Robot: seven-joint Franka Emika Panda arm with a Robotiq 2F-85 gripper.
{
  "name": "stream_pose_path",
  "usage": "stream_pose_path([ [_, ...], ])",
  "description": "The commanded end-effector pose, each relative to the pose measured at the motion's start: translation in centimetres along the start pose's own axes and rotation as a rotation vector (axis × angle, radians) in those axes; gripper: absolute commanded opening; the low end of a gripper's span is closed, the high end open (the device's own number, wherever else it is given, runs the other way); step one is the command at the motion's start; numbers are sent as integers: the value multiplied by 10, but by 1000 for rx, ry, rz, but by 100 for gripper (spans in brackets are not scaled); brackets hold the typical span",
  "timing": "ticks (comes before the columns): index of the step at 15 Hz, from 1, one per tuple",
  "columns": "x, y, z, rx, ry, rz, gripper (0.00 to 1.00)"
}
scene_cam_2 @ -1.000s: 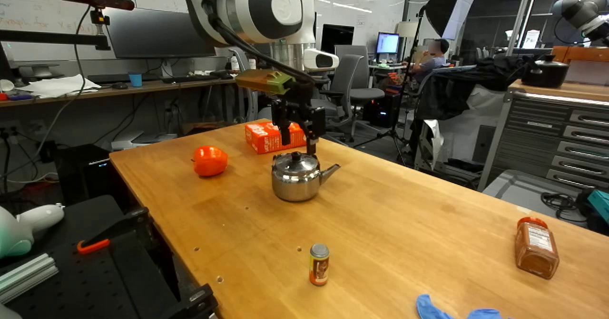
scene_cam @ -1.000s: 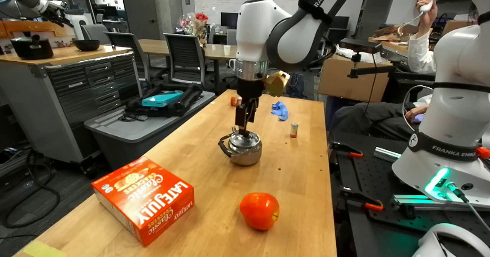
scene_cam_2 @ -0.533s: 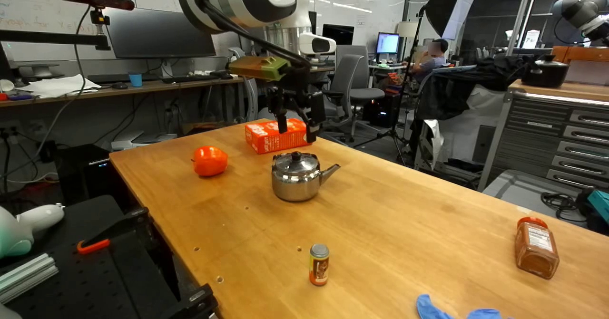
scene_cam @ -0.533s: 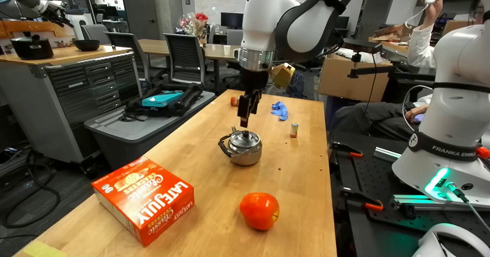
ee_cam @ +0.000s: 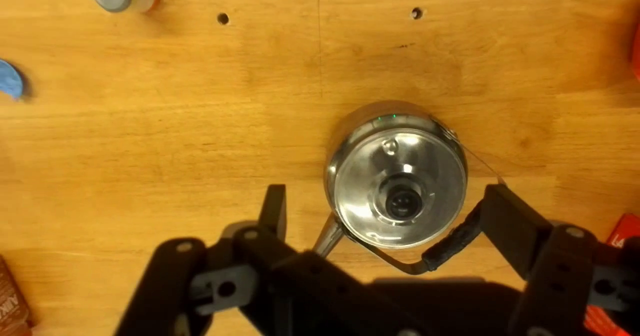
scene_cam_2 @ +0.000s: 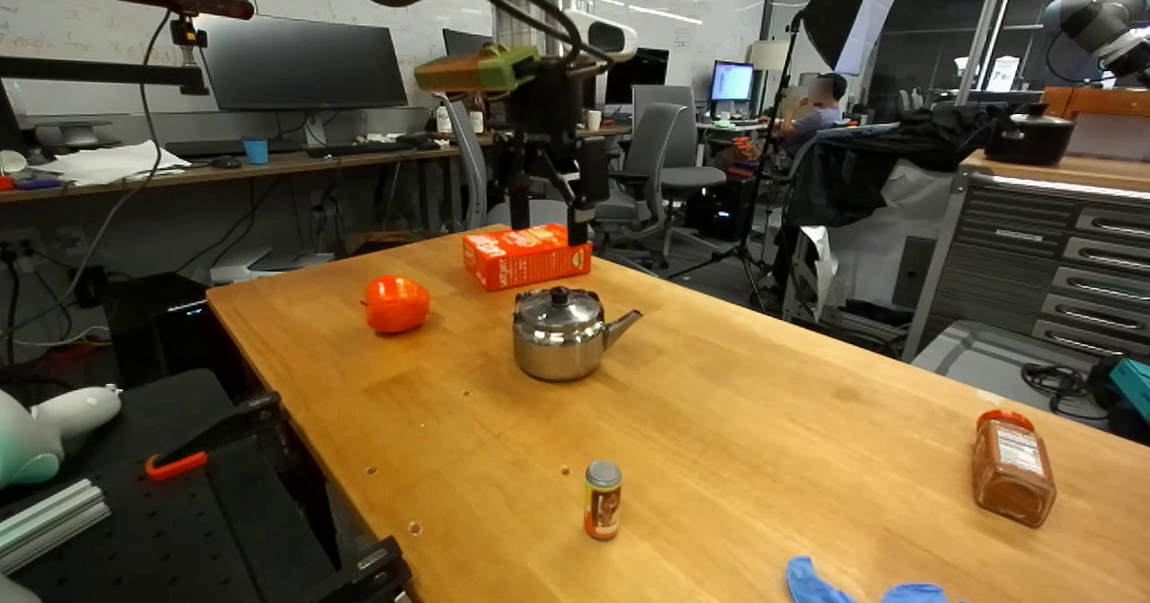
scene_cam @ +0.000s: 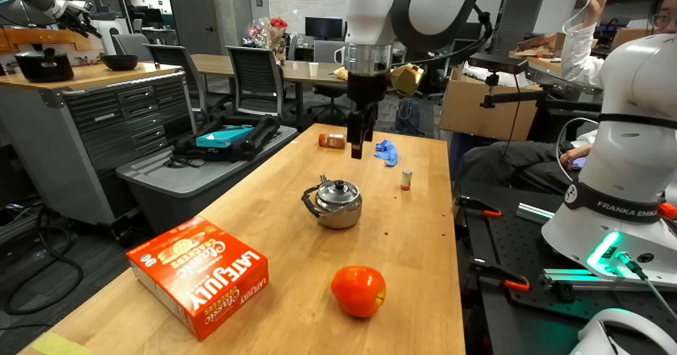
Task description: Pick up the lid from the table and put it on the kettle.
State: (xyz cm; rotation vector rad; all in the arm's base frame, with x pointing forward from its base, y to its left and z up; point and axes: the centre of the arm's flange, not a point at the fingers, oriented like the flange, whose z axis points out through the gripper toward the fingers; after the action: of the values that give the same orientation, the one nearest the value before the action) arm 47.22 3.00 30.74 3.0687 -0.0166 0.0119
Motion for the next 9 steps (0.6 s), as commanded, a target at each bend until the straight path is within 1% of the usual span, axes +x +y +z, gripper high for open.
stream_pose_path([
  [1, -12, 19, -29, -18, -63, -21, 100],
  [4, -17, 28, -32, -13, -127, -43, 100],
  [7, -25, 32, -30, -20, -161, -70, 100],
  [9, -30, 35, -27, -22, -184, -113, 100],
])
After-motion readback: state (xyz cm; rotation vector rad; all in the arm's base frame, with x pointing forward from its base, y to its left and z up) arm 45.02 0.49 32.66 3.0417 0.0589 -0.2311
